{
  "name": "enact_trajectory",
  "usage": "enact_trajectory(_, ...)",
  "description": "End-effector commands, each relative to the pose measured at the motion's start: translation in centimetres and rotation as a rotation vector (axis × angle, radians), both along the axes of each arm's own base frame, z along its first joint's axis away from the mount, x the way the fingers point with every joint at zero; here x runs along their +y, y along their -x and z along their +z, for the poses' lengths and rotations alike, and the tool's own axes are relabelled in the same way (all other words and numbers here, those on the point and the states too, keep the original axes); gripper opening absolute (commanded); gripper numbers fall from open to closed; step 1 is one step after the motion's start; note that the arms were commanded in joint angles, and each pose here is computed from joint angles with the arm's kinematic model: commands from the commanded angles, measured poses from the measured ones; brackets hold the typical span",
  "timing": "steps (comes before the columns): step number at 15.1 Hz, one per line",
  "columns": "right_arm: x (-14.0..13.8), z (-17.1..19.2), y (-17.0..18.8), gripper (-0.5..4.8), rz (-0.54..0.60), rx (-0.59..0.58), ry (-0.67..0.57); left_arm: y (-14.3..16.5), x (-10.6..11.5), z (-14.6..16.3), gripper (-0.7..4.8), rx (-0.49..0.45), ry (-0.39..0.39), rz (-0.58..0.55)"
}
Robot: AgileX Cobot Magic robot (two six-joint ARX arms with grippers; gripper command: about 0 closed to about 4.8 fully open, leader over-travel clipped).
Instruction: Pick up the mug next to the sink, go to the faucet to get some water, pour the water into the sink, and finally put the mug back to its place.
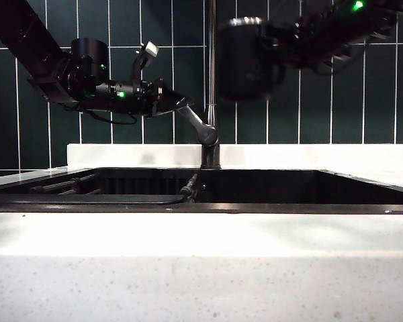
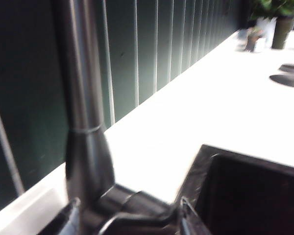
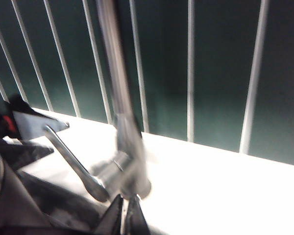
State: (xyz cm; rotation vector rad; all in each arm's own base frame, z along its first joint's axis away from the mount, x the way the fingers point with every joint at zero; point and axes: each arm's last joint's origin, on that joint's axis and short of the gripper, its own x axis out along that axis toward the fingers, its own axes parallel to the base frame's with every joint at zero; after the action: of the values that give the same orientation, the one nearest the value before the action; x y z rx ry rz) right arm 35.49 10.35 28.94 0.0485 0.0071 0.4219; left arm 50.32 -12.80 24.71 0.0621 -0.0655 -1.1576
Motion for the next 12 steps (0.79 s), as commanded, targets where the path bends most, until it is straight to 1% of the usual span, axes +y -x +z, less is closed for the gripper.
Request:
enact_trajectory(1,1.5,2.1,-1.9,-0.01,0.063,-0.005,-0.012,0.2,-0.1,0.7,2.55,-0.014,0.013,-0.016)
enact_trajectory(3,3.0,2.5,-2.9,-0.01,0.103,0.009,-0.008,0.2,-0.1,0.7,2.55,-0.005,0.018,-0.021)
enact_trajectory(5,4.0,2.9,-2.7,-0.01,0.129,-0.001,-0.007,0.2,-0.2,0.8,2.44,-0.003,0.019,-0.040)
enact_trajectory(8,4.5,3.9,-2.7,-0.01,0.149,-0.018,-0.009,0.2,-0.2,0.8,2.41,0.000,0.021,-0.040)
enact_trajectory(9,4.5,4.1,-2.8,-0.01,0.148,-0.016,-0.009,0.2,-0.2,0.8,2.41,0.016,0.027,-0.045)
enact_trajectory(12,4.5,3.9,-2.8,-0.01,0.149,0.001,-0.007,0.4,-0.2,0.9,2.41,0.019,0.024,-0.107)
